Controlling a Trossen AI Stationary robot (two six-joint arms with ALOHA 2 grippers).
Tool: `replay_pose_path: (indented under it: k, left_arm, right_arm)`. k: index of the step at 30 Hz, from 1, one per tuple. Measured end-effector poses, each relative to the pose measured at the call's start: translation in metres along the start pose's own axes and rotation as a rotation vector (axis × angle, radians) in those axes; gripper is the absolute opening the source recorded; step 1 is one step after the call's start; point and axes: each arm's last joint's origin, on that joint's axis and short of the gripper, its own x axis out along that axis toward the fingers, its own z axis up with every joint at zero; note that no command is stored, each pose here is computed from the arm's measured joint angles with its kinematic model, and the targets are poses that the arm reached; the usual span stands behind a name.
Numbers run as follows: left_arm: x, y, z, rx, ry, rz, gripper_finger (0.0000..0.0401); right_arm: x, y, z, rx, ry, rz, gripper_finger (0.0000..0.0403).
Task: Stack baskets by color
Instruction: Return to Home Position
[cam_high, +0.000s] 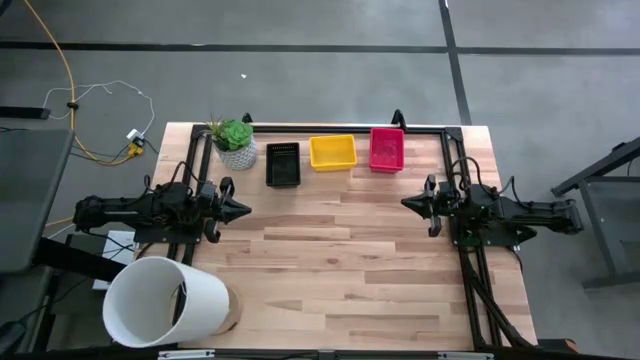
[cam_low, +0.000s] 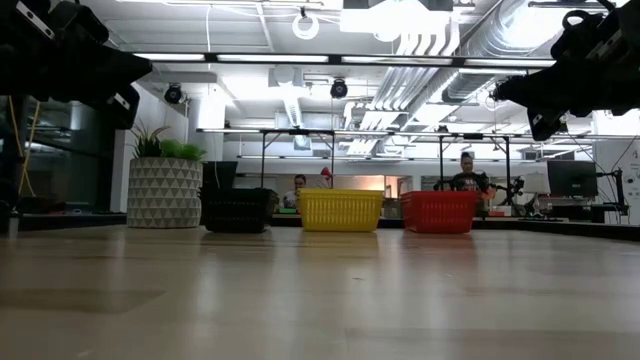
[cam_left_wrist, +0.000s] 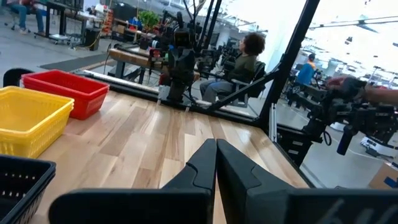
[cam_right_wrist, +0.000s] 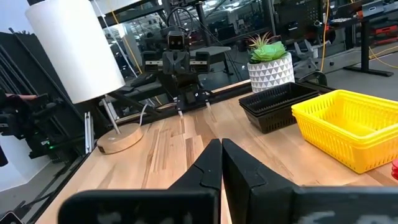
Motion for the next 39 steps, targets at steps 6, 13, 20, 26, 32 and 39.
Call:
replay_pose_path:
  k: [6, 13, 20, 26, 32, 39]
  left_arm:
    - [-0.0005, -0.0026, 0.0004, 0.0, -0.003, -0.022, 0.0001]
    - [-0.0005, -0.0025, 0.0003, -0.001, -0.003, -0.018, 0.0001]
    - [-0.0004, -0.0038, -0.0002, -0.001, -0.001, -0.025, 0.0001]
    - [-0.0002, -0.0045, -0.001, -0.001, 0.007, -0.033, 0.0001]
    - [-0.0002, -0.0045, -0.0009, -0.002, 0.007, -0.033, 0.0001]
    - [-0.0002, -0.0045, -0.001, -0.001, 0.007, -0.033, 0.0001]
  right_arm:
    - [-0.0006, 0.0002, 0.0005, 0.0, -0.008, 0.004, 0.0]
    - [-0.0009, 0.0003, 0.0008, 0.001, -0.012, 0.006, 0.0]
    - [-0.0005, 0.0002, 0.0004, 0.0, -0.007, 0.004, 0.0]
    - [-0.0004, 0.0002, 0.0003, 0.0, -0.006, 0.003, 0.0]
    - [-0.0004, 0.0002, 0.0002, 0.0, -0.006, 0.003, 0.0]
    - [-0.0004, 0.0002, 0.0002, 0.0, -0.006, 0.003, 0.0]
